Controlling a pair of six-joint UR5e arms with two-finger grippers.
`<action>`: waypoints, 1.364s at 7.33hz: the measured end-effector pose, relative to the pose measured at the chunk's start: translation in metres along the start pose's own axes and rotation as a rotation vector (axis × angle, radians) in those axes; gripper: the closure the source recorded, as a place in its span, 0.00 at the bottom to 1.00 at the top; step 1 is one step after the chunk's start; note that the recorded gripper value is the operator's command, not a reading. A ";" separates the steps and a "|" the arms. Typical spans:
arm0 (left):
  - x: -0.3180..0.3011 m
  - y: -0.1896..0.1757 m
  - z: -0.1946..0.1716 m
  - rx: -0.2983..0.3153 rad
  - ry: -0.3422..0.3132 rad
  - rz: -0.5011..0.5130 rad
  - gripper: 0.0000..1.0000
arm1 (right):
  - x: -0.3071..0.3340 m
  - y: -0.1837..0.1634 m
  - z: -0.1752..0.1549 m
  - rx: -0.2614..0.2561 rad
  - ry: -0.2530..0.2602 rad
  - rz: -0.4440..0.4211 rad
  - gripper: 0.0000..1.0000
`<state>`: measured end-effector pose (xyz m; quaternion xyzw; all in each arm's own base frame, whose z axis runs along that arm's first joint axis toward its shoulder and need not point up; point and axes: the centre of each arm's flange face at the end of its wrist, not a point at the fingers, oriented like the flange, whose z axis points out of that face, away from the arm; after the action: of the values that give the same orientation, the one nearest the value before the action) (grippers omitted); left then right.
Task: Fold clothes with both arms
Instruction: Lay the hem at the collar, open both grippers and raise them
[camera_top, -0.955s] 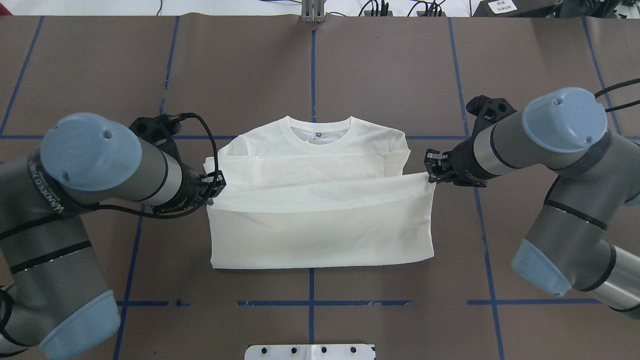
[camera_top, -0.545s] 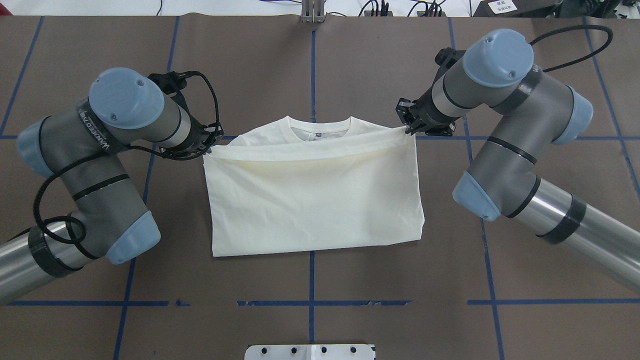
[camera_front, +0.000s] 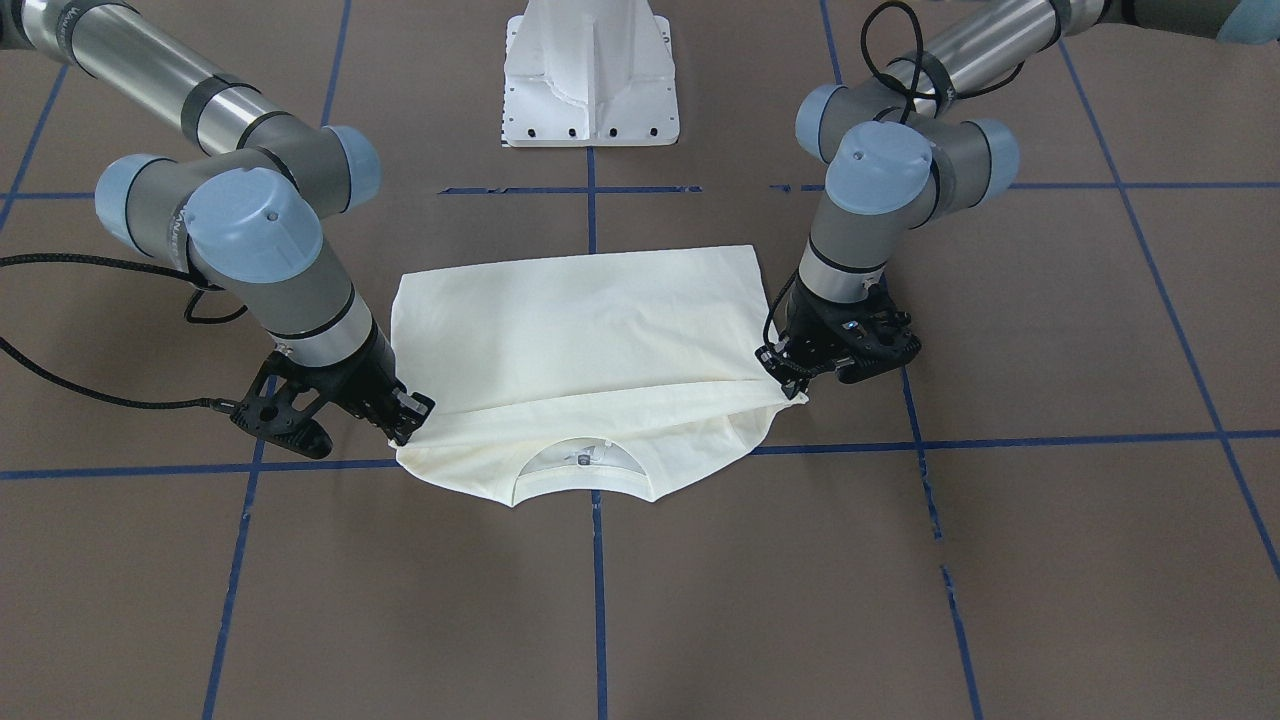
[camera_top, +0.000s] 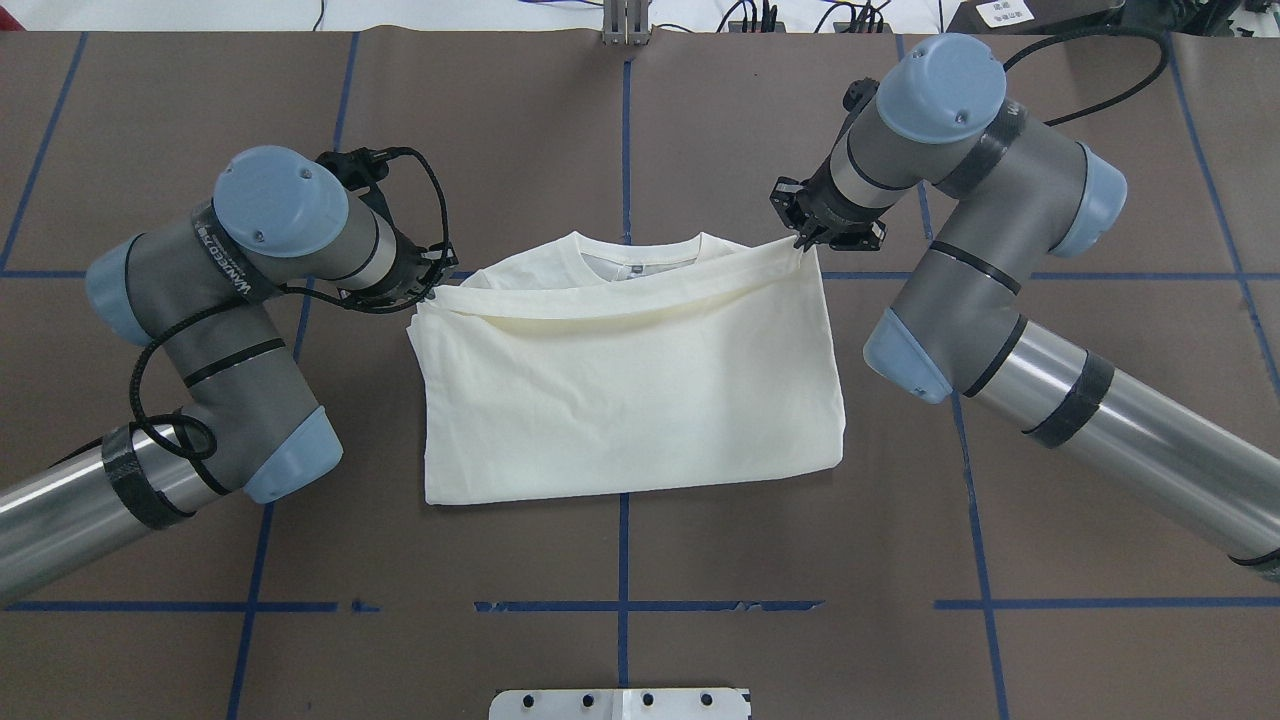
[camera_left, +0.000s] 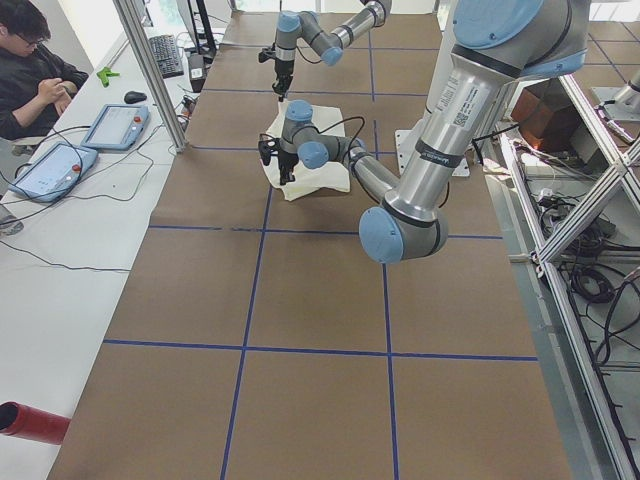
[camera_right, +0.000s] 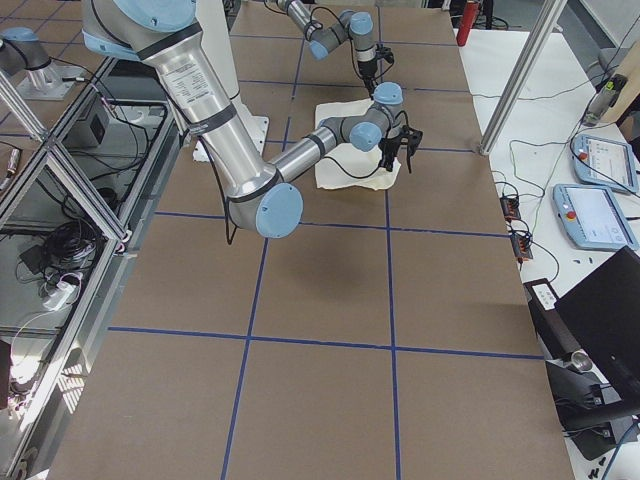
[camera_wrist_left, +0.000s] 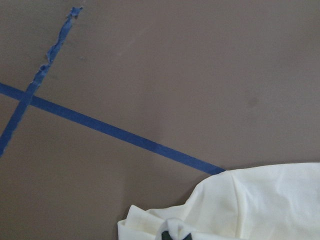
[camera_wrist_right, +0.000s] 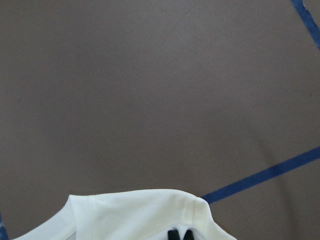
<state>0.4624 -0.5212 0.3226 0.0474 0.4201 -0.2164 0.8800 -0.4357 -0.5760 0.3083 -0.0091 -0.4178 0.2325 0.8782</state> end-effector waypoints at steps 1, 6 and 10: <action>-0.001 -0.001 0.003 0.001 -0.004 -0.001 1.00 | 0.002 -0.002 0.002 0.000 0.005 0.000 1.00; 0.010 -0.001 -0.001 -0.001 0.009 0.002 0.28 | 0.002 0.000 0.004 -0.002 0.007 -0.004 0.36; 0.018 -0.008 -0.010 0.003 0.019 -0.002 0.00 | 0.003 0.000 0.000 -0.002 0.001 -0.022 0.00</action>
<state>0.4620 -0.5321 0.3036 0.0505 0.4283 -0.2177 0.8756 -0.4345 -0.5749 0.3107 -0.0054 -0.4175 0.2222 0.8811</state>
